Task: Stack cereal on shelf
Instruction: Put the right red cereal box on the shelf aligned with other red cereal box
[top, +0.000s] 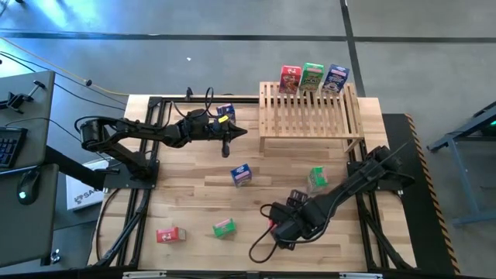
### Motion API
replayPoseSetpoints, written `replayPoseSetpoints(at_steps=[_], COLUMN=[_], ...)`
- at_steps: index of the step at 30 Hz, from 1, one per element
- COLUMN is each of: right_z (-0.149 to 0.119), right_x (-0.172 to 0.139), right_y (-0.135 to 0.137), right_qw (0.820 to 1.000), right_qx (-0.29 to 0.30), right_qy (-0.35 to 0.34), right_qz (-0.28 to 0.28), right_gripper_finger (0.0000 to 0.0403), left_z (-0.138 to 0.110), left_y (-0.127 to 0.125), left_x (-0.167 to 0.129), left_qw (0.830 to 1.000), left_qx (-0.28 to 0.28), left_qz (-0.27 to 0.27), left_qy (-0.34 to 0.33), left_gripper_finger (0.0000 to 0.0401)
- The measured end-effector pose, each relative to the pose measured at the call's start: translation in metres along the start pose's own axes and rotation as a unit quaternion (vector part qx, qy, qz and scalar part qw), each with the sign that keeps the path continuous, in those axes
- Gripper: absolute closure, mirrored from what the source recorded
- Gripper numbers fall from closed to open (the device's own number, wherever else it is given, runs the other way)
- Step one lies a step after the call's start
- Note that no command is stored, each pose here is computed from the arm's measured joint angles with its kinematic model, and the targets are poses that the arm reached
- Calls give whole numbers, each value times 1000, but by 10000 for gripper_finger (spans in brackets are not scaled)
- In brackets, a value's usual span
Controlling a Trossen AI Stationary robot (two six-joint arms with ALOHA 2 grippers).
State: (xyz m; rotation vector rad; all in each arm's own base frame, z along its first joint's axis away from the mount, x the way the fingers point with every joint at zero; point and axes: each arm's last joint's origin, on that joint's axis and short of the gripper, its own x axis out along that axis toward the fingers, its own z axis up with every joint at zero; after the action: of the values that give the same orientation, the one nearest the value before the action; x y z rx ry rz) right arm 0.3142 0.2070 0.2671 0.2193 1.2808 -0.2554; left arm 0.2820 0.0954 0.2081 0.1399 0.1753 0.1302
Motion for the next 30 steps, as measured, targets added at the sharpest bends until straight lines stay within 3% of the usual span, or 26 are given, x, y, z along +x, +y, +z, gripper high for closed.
replayPoseSetpoints(at_steps=[16, 23, 30], right_z=[-15, -11, 7], right_x=[41, 48, 29], right_y=[-5, -8, -9], right_qw=[998, 998, 995], right_qx=[-47, -51, -90], right_qy=[39, 33, 16], right_qz=[10, 23, 36], right_gripper_finger=[113, 175, 237], left_z=[0, 0, 1], left_y=[0, 0, 1], left_x=[0, 0, 0], left_qw=[1000, 1000, 1000], left_qx=[0, 0, 4], left_qz=[0, 0, 2], left_qy=[0, 0, -5], left_gripper_finger=[401, 401, 401])
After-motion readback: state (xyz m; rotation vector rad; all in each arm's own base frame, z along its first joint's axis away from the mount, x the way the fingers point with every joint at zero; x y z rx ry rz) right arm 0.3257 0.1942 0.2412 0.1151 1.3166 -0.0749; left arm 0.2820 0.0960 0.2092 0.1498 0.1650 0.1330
